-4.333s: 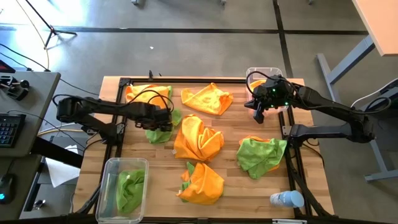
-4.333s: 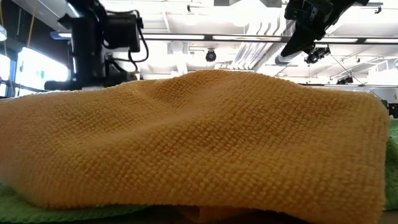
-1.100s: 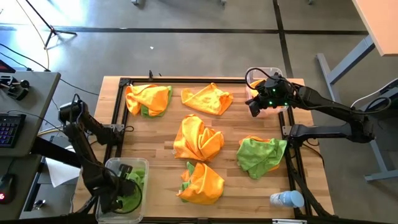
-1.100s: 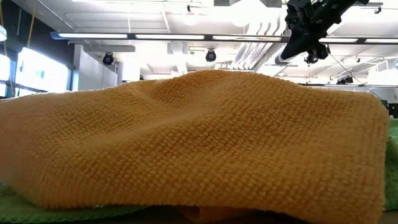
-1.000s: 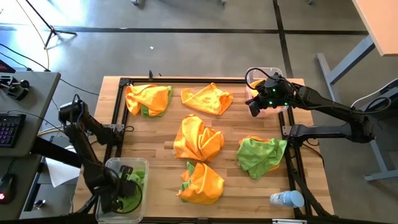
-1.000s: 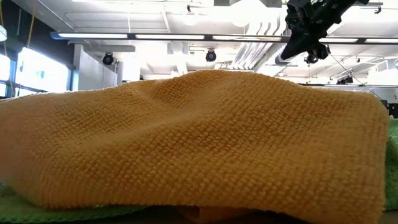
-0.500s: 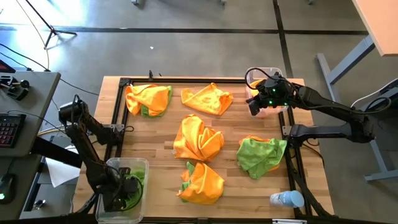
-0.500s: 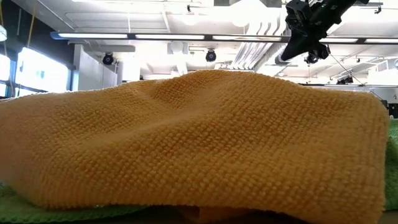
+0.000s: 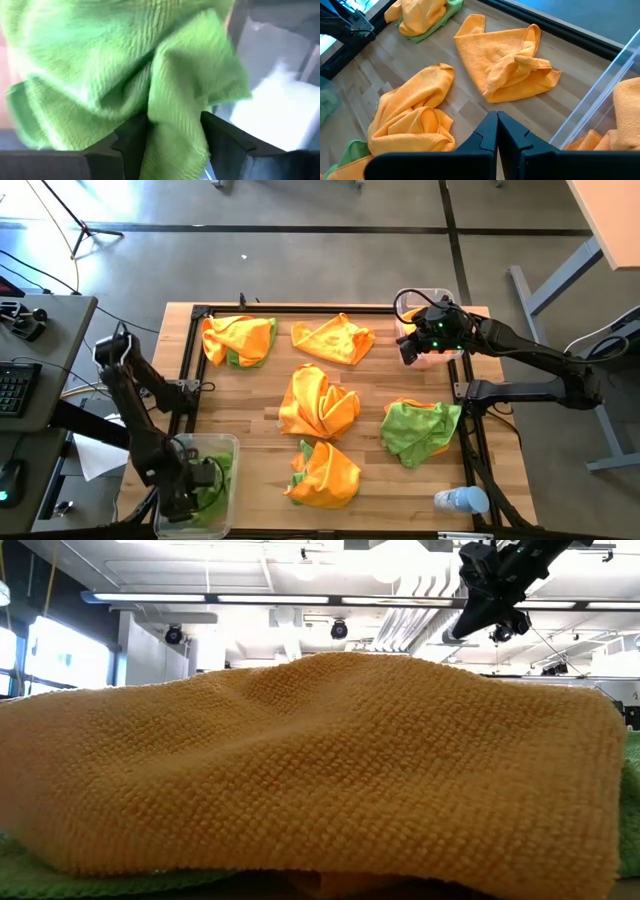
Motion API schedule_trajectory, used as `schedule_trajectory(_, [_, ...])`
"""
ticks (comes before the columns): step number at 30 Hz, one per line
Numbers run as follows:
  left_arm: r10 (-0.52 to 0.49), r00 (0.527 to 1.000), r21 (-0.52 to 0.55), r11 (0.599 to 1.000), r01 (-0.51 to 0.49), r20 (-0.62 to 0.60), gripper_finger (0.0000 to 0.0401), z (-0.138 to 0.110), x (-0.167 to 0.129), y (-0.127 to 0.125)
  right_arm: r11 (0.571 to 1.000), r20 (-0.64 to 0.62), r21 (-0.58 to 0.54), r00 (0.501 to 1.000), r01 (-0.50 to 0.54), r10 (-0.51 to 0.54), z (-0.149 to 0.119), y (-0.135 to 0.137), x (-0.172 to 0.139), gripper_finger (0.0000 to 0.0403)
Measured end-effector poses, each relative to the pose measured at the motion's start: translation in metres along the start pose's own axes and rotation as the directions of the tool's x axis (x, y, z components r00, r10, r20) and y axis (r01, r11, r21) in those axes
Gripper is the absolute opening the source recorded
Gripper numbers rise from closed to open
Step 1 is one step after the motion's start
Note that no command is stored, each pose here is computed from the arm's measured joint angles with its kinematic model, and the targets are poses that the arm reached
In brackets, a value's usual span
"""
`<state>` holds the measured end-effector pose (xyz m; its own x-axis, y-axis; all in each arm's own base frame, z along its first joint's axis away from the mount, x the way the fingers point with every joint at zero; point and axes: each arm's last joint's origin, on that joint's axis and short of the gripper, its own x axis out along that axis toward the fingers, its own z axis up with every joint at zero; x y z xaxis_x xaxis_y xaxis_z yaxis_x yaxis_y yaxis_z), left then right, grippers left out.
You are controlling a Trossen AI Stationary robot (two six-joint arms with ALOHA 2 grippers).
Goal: Sort microfiber towel by color & place in baskets
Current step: Put the green microfiber towel into the bottom transparent bin, then put the orange microfiber towel into the top transparent bin
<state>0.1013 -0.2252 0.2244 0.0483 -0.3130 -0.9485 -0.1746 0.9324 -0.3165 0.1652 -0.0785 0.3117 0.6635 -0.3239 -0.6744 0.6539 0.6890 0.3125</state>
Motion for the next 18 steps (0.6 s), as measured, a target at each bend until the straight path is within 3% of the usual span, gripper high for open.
schedule_trajectory(10, [0.054, 0.998, -0.008, 0.998, -0.054, 0.012, 0.0168, -0.005, -0.063, 0.004, 1.0, 0.002, -0.009, 1.0, 0.002, -0.002, 0.0, 0.0, 0.0, 0.0])
schedule_trajectory(18, [0.152, 0.983, -0.081, 0.986, -0.144, 0.104, 0.0163, 0.006, -0.082, 0.021, 0.998, -0.018, -0.066, 1.0, 0.01, -0.011, -0.002, -0.001, 0.0, 0.0])
